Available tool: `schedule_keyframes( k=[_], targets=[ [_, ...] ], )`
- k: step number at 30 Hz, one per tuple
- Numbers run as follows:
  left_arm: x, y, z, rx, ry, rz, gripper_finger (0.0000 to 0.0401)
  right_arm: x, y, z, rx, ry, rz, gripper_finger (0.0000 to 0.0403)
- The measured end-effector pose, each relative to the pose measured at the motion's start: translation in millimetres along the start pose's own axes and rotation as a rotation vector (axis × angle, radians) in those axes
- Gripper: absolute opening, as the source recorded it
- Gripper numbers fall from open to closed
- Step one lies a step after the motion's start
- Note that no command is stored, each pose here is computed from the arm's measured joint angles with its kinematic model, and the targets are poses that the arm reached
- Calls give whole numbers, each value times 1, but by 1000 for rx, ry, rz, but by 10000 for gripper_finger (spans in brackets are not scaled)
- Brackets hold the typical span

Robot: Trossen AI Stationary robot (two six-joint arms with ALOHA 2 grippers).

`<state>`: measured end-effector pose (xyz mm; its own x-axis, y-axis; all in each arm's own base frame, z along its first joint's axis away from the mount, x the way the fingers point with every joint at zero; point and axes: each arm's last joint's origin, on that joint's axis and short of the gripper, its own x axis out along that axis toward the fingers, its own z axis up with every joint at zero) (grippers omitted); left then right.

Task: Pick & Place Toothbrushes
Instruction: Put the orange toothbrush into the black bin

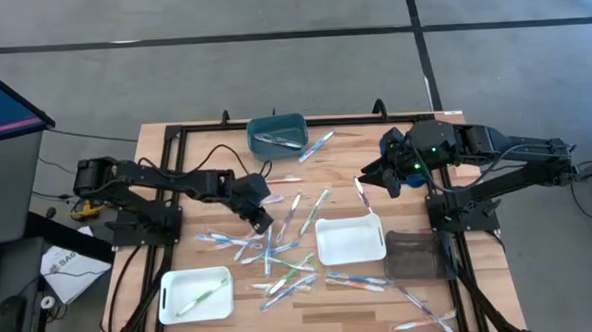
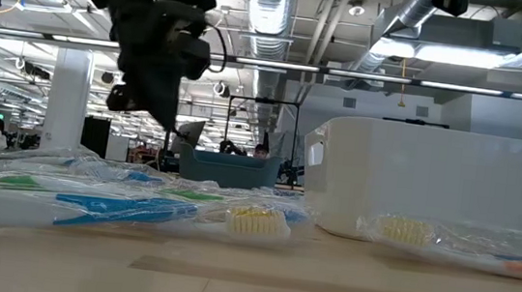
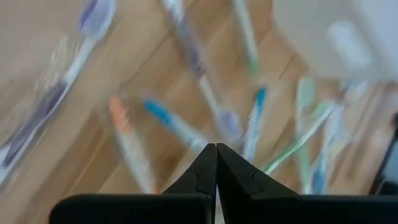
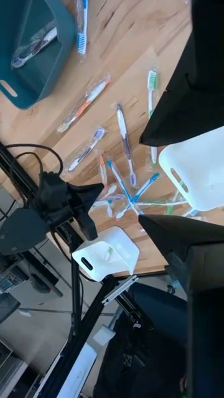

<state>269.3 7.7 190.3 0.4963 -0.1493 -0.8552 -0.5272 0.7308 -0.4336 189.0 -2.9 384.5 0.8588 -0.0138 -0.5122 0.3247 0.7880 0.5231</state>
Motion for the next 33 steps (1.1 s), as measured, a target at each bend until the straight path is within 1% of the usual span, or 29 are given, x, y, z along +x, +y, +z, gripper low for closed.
schedule_keyframes(
  k=[3, 6, 8, 12, 15, 18, 22, 28, 33],
  targets=[
    [-1, -1, -1, 41, 33, -31, 0, 0, 0, 0, 0, 0, 0, 184],
    [-3, -2, -2, 44, 42, -60, 0, 0, 0, 0, 0, 0, 0, 181],
    [-5, -1, -4, 33, 67, -50, 0, 0, 0, 0, 0, 0, 0, 180],
    [-6, 3, -9, -32, 116, -9, 1, 0, -1, -1, 0, 8, -6, 178],
    [-6, 4, -10, -38, 129, 2, 7, 0, -1, -1, 0, 7, -6, 178],
    [-6, 5, -11, -40, 131, 4, 22, 0, -1, -1, 0, 7, -6, 178],
    [-4, 5, -11, -41, 135, 13, 55, 0, -1, -1, 0, 6, -6, 175],
    [-4, 7, -9, -37, 82, 76, 107, 0, -1, -1, 0, 6, -5, 176],
    [-4, 8, -8, -33, 38, 129, 127, 0, -1, -1, 0, 6, -6, 176]
  ],
)
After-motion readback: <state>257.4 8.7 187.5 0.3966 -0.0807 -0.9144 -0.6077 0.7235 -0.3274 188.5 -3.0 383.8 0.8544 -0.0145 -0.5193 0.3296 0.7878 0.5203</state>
